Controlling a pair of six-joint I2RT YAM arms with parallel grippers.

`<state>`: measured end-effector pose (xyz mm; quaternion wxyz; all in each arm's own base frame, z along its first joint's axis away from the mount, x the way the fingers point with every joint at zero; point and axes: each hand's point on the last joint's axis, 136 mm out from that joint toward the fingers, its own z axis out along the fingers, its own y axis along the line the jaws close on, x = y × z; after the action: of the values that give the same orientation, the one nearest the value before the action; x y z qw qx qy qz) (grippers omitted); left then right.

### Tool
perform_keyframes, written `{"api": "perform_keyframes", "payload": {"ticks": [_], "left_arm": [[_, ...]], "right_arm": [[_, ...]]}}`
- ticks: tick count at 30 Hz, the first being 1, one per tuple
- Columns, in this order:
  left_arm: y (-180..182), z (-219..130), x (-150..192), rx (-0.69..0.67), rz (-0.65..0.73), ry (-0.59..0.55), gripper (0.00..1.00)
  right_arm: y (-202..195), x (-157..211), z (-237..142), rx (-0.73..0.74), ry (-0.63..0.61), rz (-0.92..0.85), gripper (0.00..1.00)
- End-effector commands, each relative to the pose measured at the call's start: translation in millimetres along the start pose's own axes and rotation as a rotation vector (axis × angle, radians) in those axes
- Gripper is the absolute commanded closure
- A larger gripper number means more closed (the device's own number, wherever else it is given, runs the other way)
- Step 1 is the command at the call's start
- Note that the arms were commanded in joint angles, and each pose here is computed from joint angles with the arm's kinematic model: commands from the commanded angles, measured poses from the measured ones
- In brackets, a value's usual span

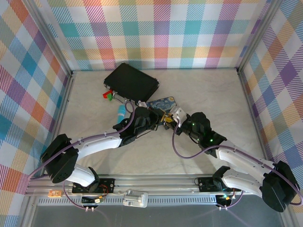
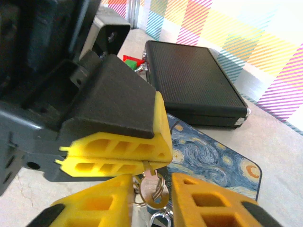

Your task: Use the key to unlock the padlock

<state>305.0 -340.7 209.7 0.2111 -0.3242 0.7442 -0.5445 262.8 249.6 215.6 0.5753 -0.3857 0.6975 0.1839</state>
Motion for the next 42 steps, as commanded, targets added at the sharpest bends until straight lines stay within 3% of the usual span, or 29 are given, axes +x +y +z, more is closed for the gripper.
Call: {"api": "perform_keyframes", "payload": {"ticks": [1, 7, 10, 18, 24, 30, 42], "left_arm": [[-23, 9, -8, 0.070, 0.141, 0.026, 1.00], [-47, 16, -7, 0.182, 0.338, 0.094, 1.00], [-63, 12, 1, 0.245, 0.486, 0.120, 1.00], [-78, -12, 5, 0.320, 0.779, 0.095, 1.00], [-90, -36, 4, 0.388, 0.899, 0.037, 1.00], [-103, -46, 6, 0.449, 0.931, 0.012, 1.00], [-111, -44, 8, 0.511, 0.874, 0.013, 1.00]], "right_arm": [[-6, -9, -8, 0.029, -0.026, 0.083, 0.68], [-18, -17, -19, 0.028, -0.021, 0.324, 0.54], [-24, -21, -24, 0.029, -0.001, 0.494, 0.41], [-39, -40, -37, -0.138, -0.082, 0.849, 0.40], [-38, -62, -41, -0.320, -0.148, 0.893, 0.43], [-23, -85, -44, -0.503, -0.239, 0.875, 0.46], [-10, -86, -31, -0.545, -0.269, 0.832, 0.60]]}}
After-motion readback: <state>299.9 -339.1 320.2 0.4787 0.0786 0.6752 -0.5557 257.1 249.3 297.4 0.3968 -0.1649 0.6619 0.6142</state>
